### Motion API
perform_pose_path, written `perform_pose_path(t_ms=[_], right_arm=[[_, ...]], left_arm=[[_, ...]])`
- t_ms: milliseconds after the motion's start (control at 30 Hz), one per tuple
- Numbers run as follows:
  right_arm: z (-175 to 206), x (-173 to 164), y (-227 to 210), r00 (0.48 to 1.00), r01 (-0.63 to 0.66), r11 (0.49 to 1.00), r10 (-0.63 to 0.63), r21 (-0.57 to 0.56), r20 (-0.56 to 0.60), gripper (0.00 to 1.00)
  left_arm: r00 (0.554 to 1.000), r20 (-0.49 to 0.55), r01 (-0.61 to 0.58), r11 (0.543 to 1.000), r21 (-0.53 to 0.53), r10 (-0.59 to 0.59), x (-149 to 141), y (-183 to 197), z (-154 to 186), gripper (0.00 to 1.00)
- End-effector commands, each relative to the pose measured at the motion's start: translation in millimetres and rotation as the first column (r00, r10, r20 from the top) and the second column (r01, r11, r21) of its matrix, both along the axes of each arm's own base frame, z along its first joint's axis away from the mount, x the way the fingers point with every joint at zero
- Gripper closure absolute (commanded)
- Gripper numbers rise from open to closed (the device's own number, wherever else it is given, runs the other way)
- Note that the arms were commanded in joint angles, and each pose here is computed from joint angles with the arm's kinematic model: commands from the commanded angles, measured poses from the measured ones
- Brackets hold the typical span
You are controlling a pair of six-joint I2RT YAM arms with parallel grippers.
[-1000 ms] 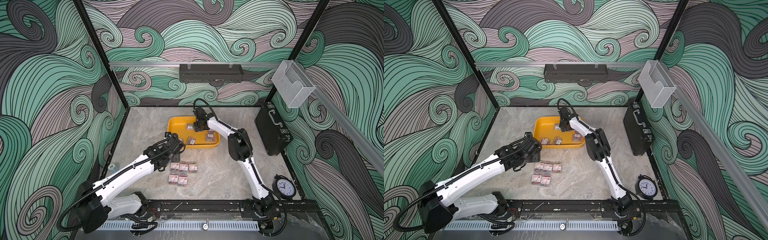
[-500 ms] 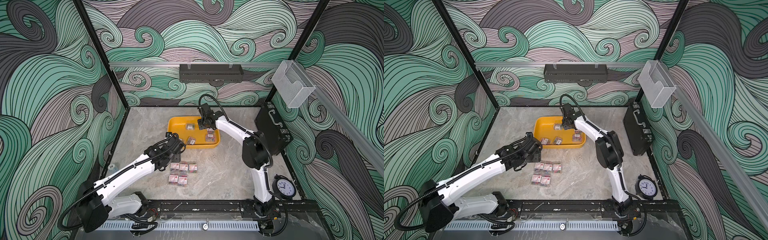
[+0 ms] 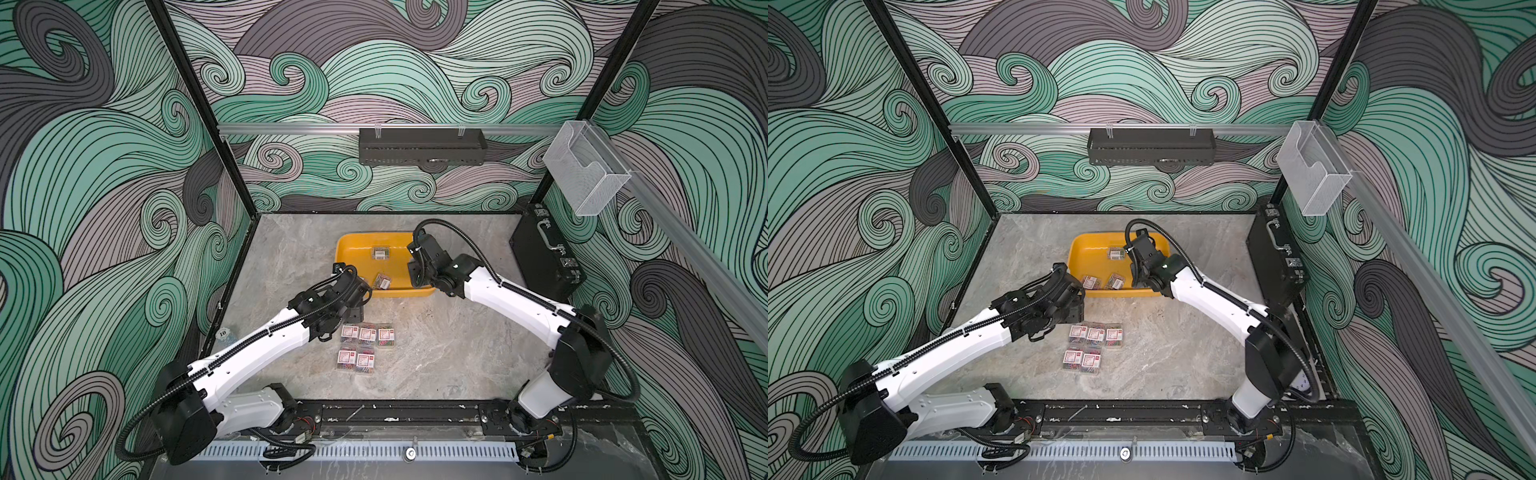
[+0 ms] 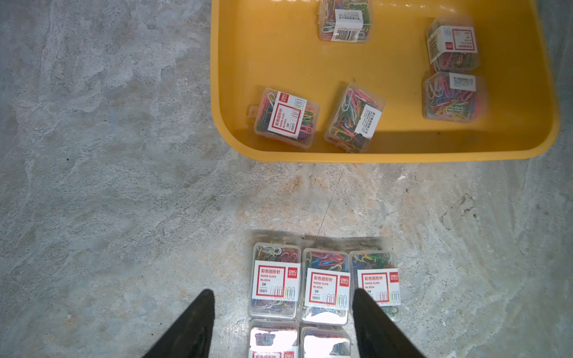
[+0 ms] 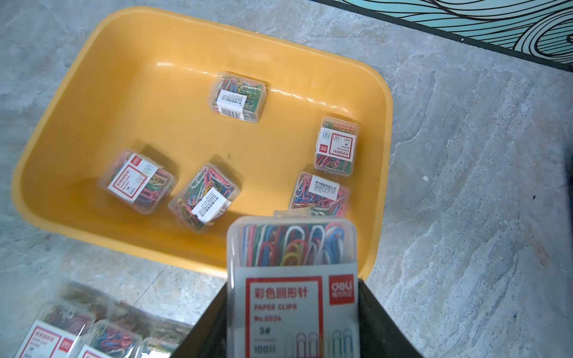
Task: Take the paper clips out of the storage box
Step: Place the boxed paper clips at the center of the board.
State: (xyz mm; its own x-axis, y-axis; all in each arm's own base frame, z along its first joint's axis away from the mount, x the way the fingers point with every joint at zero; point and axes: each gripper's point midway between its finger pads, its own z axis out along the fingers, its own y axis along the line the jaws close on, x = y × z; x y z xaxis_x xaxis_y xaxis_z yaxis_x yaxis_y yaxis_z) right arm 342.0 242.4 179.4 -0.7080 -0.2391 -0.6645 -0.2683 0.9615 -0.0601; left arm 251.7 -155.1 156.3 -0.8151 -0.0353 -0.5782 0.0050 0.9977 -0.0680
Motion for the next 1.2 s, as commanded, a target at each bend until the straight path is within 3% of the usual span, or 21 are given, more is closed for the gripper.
perform_pose_path(t_ms=[0, 233, 433, 800, 1167], right_arm=[[0, -27, -11, 0.997, 0.073, 0.996, -0.073, 0.050, 0.012, 0.47], [-48, -88, -4, 0.992, 0.101, 0.991, -0.094, 0.083, -0.082, 0.47], [-81, -117, 9, 0.985, 0.122, 0.989, -0.111, 0.084, -0.130, 0.47], [-134, -136, 42, 0.959, 0.107, 0.987, -0.071, 0.119, -0.275, 0.46], [-149, -139, 53, 0.948, 0.087, 0.989, -0.044, 0.123, -0.315, 0.44]], left_arm=[[1.000, 0.012, 0.009, 1.000, 0.000, -0.009, 6, -3, 10, 0.31], [0.999, 0.017, 0.033, 0.997, -0.067, -0.032, 14, -22, 11, 0.31], [1.000, 0.000, 0.027, 0.998, -0.060, -0.027, 13, -22, 7, 0.31], [1.000, -0.004, 0.016, 0.999, -0.052, -0.016, 6, -14, 8, 0.31], [1.000, -0.010, 0.011, 0.999, -0.054, -0.012, 5, -13, 5, 0.31]])
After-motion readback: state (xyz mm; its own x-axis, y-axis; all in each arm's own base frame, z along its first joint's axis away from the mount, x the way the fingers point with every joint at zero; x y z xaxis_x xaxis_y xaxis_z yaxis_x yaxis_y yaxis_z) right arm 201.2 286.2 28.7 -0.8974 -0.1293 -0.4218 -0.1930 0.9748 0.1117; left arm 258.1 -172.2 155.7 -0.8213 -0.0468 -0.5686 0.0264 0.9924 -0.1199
